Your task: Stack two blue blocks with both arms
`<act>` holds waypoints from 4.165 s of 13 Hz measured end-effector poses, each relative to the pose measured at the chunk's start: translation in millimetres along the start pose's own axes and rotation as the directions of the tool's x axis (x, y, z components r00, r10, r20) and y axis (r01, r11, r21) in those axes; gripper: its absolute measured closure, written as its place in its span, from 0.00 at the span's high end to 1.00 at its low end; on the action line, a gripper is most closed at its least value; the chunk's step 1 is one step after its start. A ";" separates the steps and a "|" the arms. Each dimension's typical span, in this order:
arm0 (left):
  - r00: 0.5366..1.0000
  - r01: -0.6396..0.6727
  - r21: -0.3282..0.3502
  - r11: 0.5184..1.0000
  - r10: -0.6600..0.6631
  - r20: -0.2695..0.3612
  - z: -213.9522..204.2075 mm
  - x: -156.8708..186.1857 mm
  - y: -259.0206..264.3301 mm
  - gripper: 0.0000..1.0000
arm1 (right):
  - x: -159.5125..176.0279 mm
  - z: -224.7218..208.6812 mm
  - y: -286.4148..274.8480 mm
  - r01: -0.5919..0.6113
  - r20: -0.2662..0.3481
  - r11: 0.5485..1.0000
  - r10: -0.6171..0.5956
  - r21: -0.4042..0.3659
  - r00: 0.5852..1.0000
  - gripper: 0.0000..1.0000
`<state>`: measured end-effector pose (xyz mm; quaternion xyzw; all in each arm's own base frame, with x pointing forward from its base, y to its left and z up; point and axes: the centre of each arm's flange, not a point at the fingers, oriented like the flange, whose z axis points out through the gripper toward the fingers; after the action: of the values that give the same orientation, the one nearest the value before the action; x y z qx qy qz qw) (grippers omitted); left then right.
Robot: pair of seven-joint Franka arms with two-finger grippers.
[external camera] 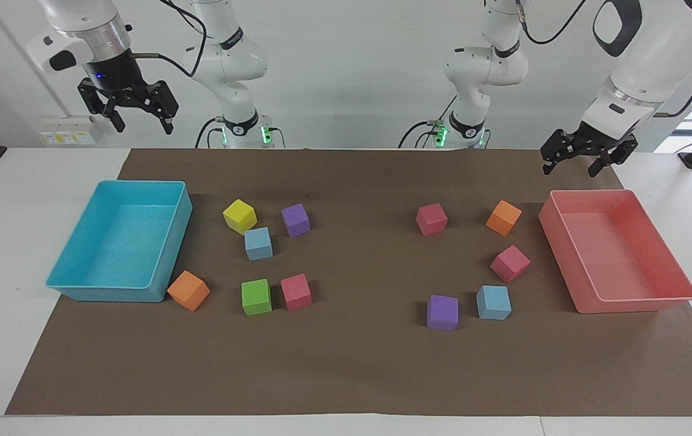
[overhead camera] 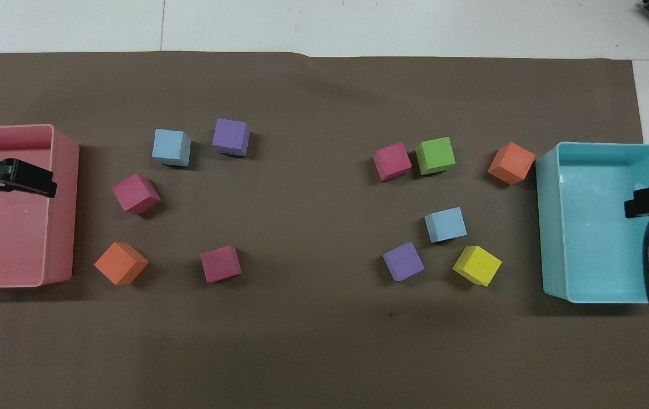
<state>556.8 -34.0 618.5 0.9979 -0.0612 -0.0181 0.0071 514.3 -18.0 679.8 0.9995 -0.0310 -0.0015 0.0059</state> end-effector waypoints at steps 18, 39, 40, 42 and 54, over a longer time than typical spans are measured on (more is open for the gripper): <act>1.000 0.000 0.000 1.000 0.000 0.000 0.0 0.0 0.0 1.00 | 0.0 0.0 0.0 0.000 0.000 1.000 0.000 0.000 1.000 1.00; 1.000 0.000 0.000 1.000 0.000 0.000 0.0 0.0 0.0 1.00 | 0.0 0.0 0.2 0.000 0.000 1.000 0.000 0.000 1.000 1.00; 1.000 0.000 0.000 1.000 0.000 0.000 0.0 0.0 0.0 1.00 | 0.0 0.0 1.0 -0.002 0.000 1.000 0.002 0.000 1.000 1.00; 1.000 0.000 0.000 1.000 0.000 0.000 0.0 0.0 0.0 1.00 | 0.1 0.1 2.4 -0.004 0.000 1.000 0.004 0.000 1.000 1.00; 1.000 0.000 0.000 1.000 0.000 0.000 0.0 0.0 0.0 1.00 | 34.8 126.7 -94.8 0.169 0.008 0.986 -0.169 -0.005 0.986 1.00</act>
<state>556.8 -34.0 618.5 0.9979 -0.0612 -0.0181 0.0071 554.5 73.0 551.9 0.9985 0.0538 -0.0057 0.0084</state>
